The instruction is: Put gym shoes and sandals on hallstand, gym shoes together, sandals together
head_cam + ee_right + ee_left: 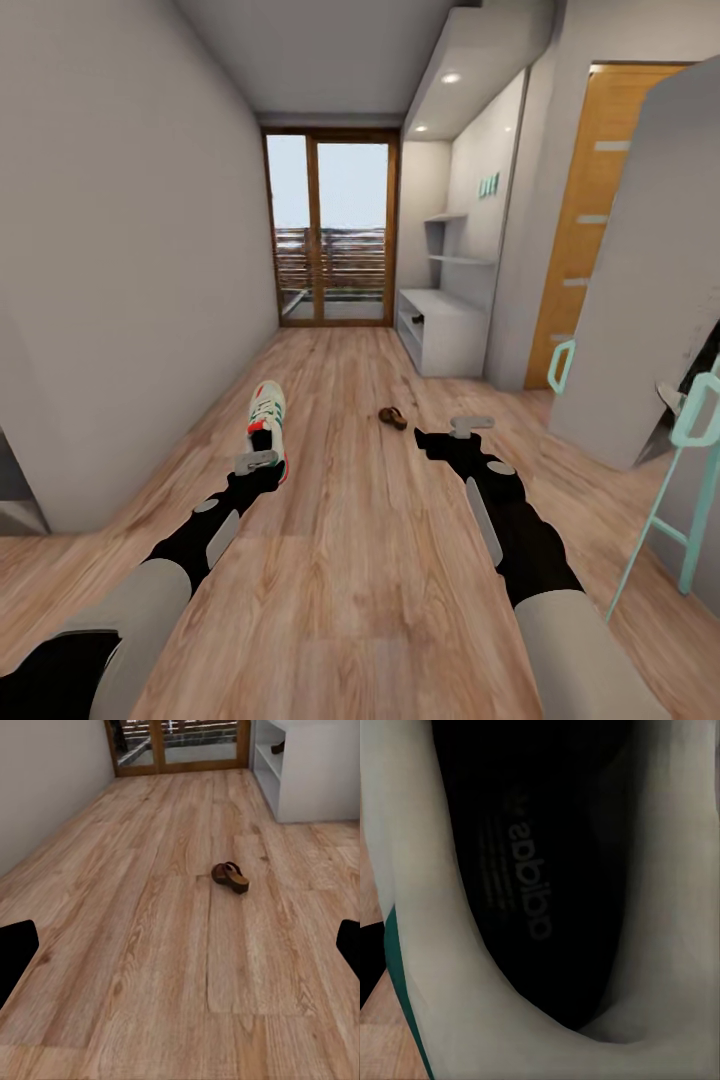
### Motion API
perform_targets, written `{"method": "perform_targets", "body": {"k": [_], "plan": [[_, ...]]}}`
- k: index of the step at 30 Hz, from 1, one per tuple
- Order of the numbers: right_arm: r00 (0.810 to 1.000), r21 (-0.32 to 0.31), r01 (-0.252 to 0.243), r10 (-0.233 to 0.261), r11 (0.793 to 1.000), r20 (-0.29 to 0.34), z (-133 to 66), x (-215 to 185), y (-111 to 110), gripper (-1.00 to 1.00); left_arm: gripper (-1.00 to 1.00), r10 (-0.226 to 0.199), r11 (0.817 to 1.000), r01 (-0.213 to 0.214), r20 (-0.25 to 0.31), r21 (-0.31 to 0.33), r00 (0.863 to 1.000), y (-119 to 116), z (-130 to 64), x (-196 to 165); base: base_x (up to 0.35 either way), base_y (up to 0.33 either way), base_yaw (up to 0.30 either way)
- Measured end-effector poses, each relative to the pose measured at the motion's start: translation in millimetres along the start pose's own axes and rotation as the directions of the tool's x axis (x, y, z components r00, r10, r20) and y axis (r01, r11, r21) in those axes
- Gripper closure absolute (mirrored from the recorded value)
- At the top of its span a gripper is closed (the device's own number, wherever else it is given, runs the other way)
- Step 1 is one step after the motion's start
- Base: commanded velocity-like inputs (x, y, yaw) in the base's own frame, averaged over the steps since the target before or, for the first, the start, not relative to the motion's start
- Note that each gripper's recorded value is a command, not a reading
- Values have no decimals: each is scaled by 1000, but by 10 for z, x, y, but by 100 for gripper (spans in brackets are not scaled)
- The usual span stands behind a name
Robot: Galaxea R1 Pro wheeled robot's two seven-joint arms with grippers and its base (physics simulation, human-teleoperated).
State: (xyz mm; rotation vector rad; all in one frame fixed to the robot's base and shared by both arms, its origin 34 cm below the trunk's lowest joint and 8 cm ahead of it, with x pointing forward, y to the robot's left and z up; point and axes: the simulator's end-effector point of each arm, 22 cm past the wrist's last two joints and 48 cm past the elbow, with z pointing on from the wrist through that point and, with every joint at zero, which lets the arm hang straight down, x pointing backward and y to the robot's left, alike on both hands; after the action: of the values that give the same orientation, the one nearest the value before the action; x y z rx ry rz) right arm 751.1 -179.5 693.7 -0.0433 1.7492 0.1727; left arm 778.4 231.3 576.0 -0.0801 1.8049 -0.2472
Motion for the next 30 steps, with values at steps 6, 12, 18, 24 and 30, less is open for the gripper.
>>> {"method": "perform_targets", "body": {"k": [6, 12, 18, 24, 30], "plan": [[1000, 0, 0, 0, 1000, 0, 0, 0, 0, -100, 100, 0, 1000, 0, 0, 0, 1000, 0, 0, 0, 349, -96, 0], [1000, 0, 0, 0, 1000, 0, 0, 0, 0, -100, 100, 0, 1000, 0, 0, 0, 1000, 2, 0, -1, 349, -68, 0], [1000, 0, 0, 0, 1000, 0, 0, 0, 0, -100, 100, 0, 1000, 0, 0, 0, 1000, 1, 0, -2, 349, -9, 0], [1000, 0, 0, 0, 1000, 0, 0, 0, 0, -100, 100, 0, 1000, 0, 0, 0, 1000, 1, 0, -2, 349, -1, 0], [1000, 0, 0, 0, 1000, 0, 0, 0, 0, -100, 100, 1, 1000, -1, 0, 0, 1000, 0, 0, -1, 349, 0, 0]]}}
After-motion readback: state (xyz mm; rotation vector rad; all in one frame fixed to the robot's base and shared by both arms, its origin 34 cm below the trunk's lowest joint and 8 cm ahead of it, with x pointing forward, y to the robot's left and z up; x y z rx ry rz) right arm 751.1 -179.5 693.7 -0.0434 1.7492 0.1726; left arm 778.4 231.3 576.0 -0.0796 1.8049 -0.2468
